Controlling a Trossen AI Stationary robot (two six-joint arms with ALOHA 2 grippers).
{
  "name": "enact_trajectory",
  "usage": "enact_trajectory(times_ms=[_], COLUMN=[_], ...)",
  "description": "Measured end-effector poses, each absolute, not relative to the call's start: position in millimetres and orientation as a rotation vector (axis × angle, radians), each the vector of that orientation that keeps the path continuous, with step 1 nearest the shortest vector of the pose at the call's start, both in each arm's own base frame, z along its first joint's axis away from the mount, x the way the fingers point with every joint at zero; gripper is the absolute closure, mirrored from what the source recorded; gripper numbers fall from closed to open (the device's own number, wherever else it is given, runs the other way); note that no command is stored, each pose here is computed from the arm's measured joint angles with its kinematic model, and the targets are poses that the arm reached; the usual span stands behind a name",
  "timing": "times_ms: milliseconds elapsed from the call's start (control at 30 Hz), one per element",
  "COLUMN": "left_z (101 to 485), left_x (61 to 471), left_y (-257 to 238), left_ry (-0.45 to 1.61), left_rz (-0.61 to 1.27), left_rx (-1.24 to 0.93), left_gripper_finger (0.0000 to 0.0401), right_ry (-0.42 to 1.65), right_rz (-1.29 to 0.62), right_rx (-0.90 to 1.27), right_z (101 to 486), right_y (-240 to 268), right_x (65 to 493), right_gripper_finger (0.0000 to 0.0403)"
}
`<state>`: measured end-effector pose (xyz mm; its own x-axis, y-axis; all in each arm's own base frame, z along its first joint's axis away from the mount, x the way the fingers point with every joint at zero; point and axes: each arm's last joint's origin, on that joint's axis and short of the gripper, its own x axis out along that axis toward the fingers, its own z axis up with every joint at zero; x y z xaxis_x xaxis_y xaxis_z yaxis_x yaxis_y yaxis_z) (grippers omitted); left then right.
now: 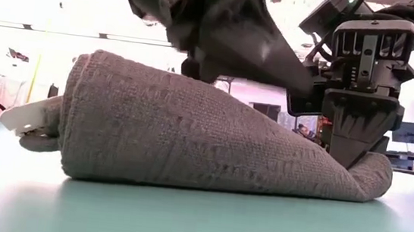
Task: Roll towel
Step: Roll the gray towel
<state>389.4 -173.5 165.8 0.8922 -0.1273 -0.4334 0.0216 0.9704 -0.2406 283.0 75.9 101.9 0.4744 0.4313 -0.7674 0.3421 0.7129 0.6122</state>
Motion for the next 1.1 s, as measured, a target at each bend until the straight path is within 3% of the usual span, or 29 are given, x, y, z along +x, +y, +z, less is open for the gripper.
enact_trajectory(times_ms=[633,1100], left_z=[127.9,90.8], left_x=[391.0,346.3], left_y=[-177.3,-179.6], left_ry=[0.587,0.5], left_rz=[-0.031,0.011], left_rx=[-0.261,-0.44], left_gripper_finger=[0.0401,0.0401], right_ry=[1.122,1.103], right_rz=[0.118,0.217], right_rx=[0.839,0.895], right_z=[94.0,100.9], right_y=[79.3,76.8], right_x=[285.7,289.9], right_gripper_finger=[0.0361,0.0236])
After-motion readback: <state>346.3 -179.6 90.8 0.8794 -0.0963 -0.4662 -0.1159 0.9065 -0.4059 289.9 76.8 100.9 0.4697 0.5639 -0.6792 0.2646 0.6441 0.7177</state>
